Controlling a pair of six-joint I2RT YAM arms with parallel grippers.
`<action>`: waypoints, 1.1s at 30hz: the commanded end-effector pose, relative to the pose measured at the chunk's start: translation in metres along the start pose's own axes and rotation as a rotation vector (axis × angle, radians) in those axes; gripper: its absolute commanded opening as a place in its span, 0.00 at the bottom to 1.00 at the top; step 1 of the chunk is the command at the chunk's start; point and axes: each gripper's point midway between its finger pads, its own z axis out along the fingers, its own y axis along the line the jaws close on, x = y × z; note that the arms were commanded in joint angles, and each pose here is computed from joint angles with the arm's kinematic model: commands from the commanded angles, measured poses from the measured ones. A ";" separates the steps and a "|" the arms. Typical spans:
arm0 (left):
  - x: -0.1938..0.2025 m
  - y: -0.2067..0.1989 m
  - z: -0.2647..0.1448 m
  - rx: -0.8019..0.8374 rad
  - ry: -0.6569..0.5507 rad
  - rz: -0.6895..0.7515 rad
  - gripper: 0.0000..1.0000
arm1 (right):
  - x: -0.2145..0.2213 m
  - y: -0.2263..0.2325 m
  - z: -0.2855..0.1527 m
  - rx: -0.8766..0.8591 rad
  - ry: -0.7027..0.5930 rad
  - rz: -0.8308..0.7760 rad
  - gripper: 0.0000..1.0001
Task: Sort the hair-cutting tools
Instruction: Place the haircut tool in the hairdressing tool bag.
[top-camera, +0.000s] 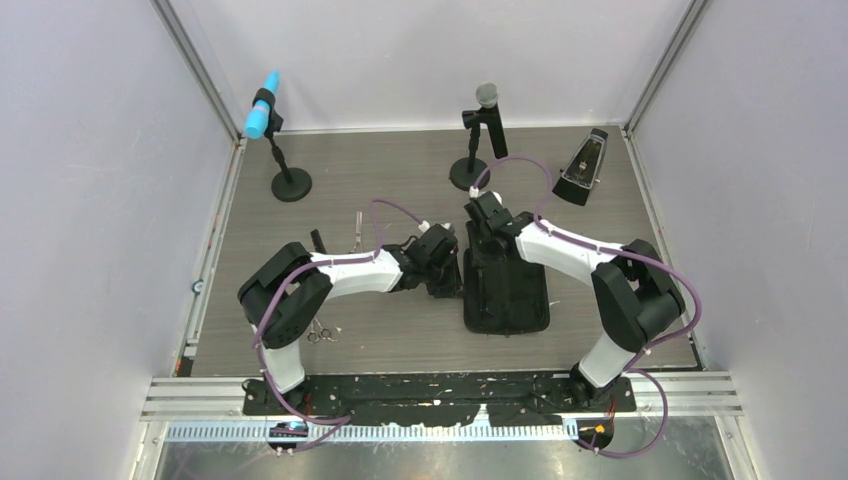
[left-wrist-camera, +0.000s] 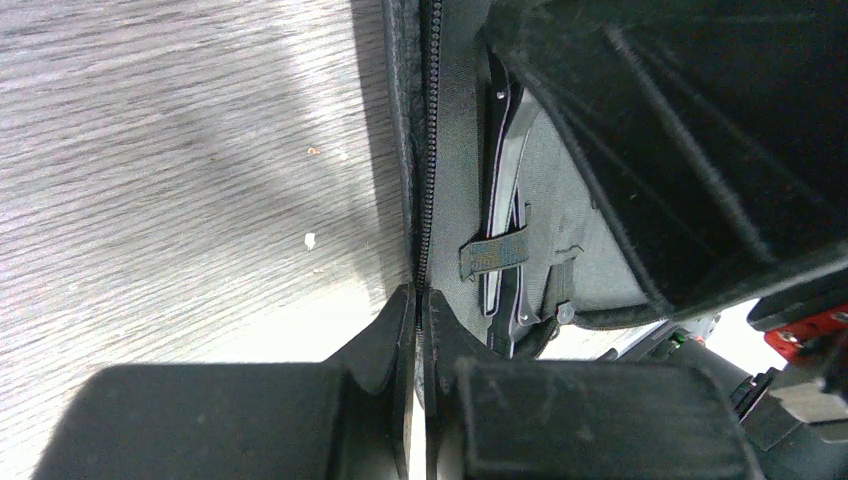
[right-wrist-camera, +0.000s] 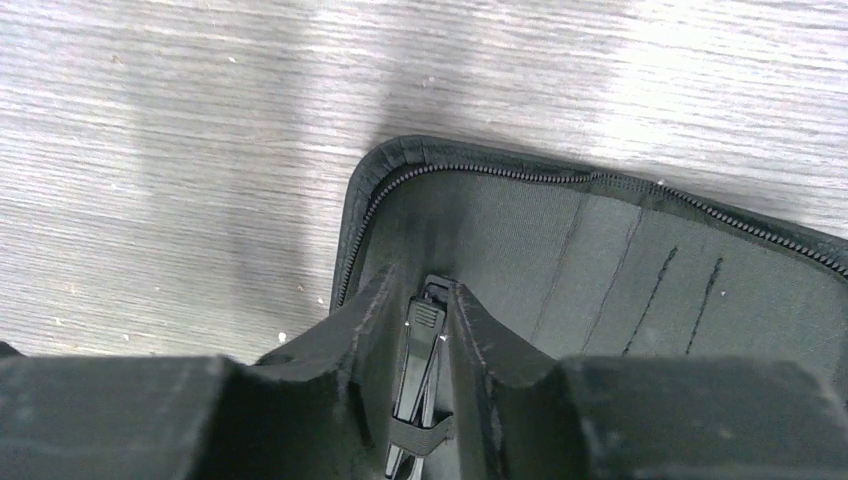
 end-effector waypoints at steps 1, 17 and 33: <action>-0.012 -0.017 -0.009 0.056 -0.048 0.009 0.00 | -0.029 0.007 -0.009 -0.027 -0.081 0.000 0.29; -0.013 -0.018 -0.009 0.061 -0.054 0.003 0.00 | 0.014 0.017 -0.009 -0.147 -0.003 0.042 0.06; -0.011 -0.007 -0.009 0.031 -0.061 0.003 0.00 | -0.001 0.021 -0.040 -0.172 -0.080 0.043 0.28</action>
